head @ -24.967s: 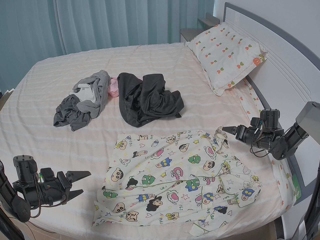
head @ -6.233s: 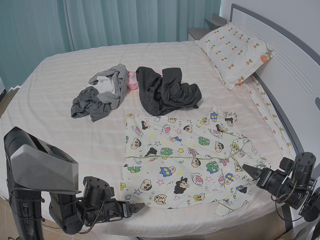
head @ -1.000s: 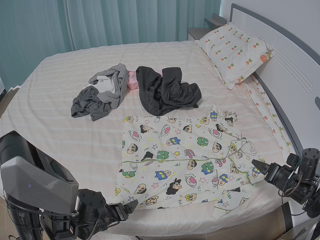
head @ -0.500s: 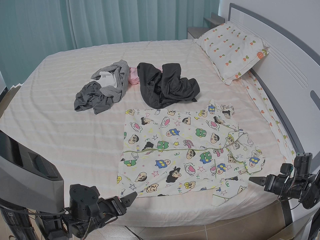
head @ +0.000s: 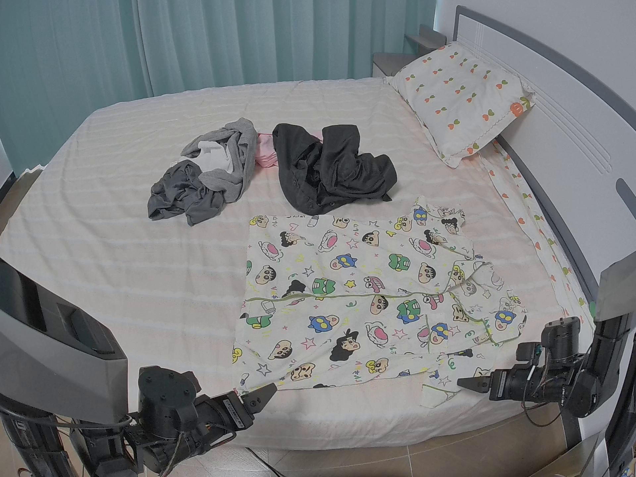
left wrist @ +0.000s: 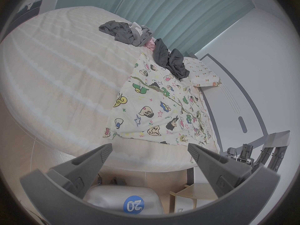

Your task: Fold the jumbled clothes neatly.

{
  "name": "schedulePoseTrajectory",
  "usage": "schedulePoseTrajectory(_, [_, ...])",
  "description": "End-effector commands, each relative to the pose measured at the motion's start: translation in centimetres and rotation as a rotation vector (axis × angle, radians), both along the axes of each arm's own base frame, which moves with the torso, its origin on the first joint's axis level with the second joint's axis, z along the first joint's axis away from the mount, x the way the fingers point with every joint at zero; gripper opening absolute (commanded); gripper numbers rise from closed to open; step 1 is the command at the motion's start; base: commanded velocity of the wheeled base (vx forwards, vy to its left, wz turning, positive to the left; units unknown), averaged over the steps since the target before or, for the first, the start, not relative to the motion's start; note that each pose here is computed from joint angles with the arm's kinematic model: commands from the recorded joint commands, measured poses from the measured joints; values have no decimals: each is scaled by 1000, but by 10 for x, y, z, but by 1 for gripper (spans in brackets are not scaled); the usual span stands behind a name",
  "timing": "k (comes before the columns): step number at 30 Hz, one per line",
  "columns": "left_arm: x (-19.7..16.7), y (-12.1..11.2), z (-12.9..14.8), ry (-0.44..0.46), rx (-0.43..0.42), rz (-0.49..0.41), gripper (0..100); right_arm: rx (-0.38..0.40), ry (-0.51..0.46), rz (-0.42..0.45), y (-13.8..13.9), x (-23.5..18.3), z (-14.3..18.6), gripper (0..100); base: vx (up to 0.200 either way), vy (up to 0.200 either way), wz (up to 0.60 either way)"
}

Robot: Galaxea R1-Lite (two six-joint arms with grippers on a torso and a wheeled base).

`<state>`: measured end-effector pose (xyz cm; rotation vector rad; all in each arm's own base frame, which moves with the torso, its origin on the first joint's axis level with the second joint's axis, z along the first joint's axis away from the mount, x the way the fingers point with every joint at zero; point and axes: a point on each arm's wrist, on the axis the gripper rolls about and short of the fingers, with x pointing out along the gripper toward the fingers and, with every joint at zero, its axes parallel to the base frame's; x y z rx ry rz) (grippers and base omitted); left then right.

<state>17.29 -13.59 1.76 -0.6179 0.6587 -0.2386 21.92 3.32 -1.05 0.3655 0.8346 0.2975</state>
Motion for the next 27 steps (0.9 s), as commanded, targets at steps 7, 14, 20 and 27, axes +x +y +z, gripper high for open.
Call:
schedulePoseTrajectory(7, [-2,2,-3,19,14,2,100,-42,-31,13,18,31,-17,100,0,0,0])
schedulePoseTrajectory(14, [-2,2,-3,17,13,3,100,-83,-30,-26,16,23,-14,0,0,0,0])
schedulePoseTrajectory(20, [-2,2,-3,16,13,4,100,-75,-54,-38,10,9,2,0,0,0,0])
schedulePoseTrajectory(27, [-2,2,-5,23,19,3,100,-44,-161,-31,11,9,29,0,0,0,0])
